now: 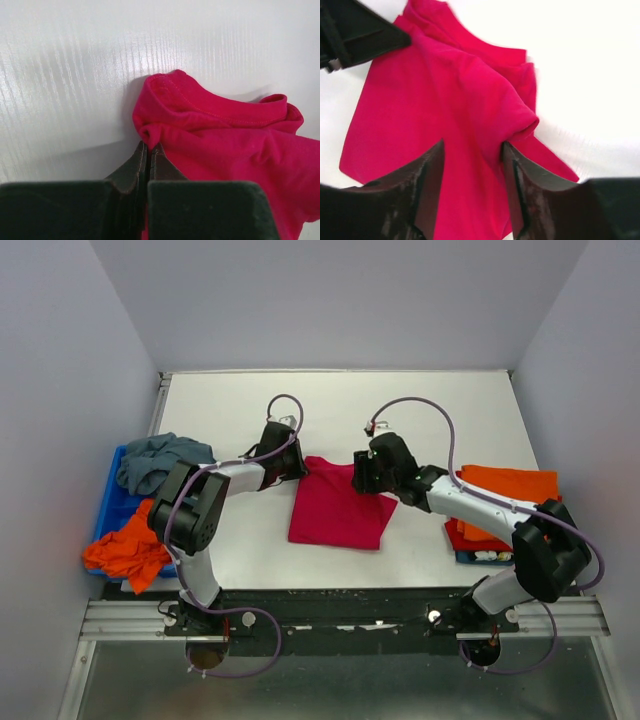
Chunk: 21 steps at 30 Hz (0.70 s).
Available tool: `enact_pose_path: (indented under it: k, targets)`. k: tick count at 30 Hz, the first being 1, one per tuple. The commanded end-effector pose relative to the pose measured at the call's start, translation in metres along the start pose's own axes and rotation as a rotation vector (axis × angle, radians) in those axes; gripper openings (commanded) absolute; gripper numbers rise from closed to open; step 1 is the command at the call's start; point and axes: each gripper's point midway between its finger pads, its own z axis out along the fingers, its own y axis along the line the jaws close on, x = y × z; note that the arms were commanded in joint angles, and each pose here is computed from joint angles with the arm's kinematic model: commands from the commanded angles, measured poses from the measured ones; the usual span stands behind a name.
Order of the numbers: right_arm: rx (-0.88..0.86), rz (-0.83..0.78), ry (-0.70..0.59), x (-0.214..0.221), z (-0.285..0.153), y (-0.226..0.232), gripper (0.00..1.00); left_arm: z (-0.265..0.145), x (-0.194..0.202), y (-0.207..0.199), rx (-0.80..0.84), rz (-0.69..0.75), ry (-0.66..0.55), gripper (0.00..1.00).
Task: Fold and stack the t-shirts
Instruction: Put the neatly folded tshirt into the corner of the board with both arms
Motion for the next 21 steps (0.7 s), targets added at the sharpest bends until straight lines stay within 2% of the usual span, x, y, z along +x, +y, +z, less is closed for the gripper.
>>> enact_pose_path:
  k: [1,5,9,15,18,21]
  targets:
    - [0.132,0.078,-0.038,-0.018,-0.004,-0.030,0.59,-0.009,-0.009,-0.003,-0.010,0.041,-0.035,0.00]
    - [0.020,0.192,-0.015,-0.025,-0.001,-0.037,0.59,-0.007,-0.005,-0.003,-0.009,0.052,-0.025,0.00]
    - [0.000,0.255,-0.012,-0.036,0.004,-0.051,0.58,-0.009,-0.005,-0.007,-0.013,0.080,-0.038,0.00]
    - [-0.131,0.336,0.095,-0.039,0.032,-0.047,0.60,-0.017,-0.009,-0.013,0.005,0.130,-0.087,0.00]
    - [-0.179,0.318,0.164,-0.033,0.055,-0.041,0.68,-0.027,-0.015,-0.017,0.011,0.161,-0.149,0.00]
    - [-0.136,0.320,0.242,-0.023,0.073,-0.048,0.73,-0.036,-0.021,-0.021,0.029,0.182,-0.198,0.00]
